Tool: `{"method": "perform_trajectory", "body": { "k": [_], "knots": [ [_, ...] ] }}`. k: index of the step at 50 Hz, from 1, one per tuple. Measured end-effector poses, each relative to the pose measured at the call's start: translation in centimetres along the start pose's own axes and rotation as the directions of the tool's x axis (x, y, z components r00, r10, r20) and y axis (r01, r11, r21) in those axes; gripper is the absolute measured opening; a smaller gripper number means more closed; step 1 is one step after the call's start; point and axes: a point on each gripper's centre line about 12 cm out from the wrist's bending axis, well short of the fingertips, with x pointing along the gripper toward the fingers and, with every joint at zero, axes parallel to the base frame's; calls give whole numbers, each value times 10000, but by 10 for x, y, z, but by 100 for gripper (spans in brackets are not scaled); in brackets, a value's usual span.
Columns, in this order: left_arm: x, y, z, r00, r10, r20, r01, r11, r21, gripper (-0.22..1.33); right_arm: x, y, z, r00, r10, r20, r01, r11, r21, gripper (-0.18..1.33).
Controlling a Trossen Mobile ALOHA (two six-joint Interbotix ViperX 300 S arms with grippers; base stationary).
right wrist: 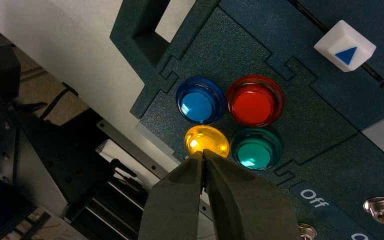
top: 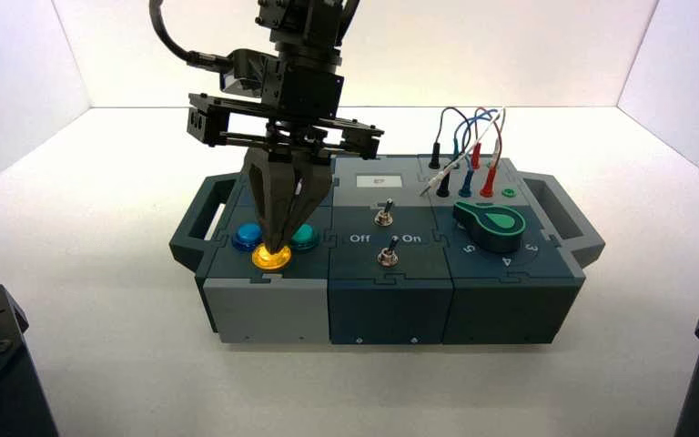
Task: Push the yellow button with the right gripper.
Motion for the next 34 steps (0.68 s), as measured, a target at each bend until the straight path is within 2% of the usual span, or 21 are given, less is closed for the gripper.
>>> {"method": "perform_trajectory", "body": {
  "k": [17,34],
  "knots": [
    [1,0,-2,9999,-14,-152,14,10000,-5,-16,-1,0,-4,10000,-40,-8,40,10000,-57,-14],
    [1,0,-2,9998,-22,-182,22,10000,11,-16,-22,4,-16,9990,112,439,-103,9997,-201,-14]
  ]
}}
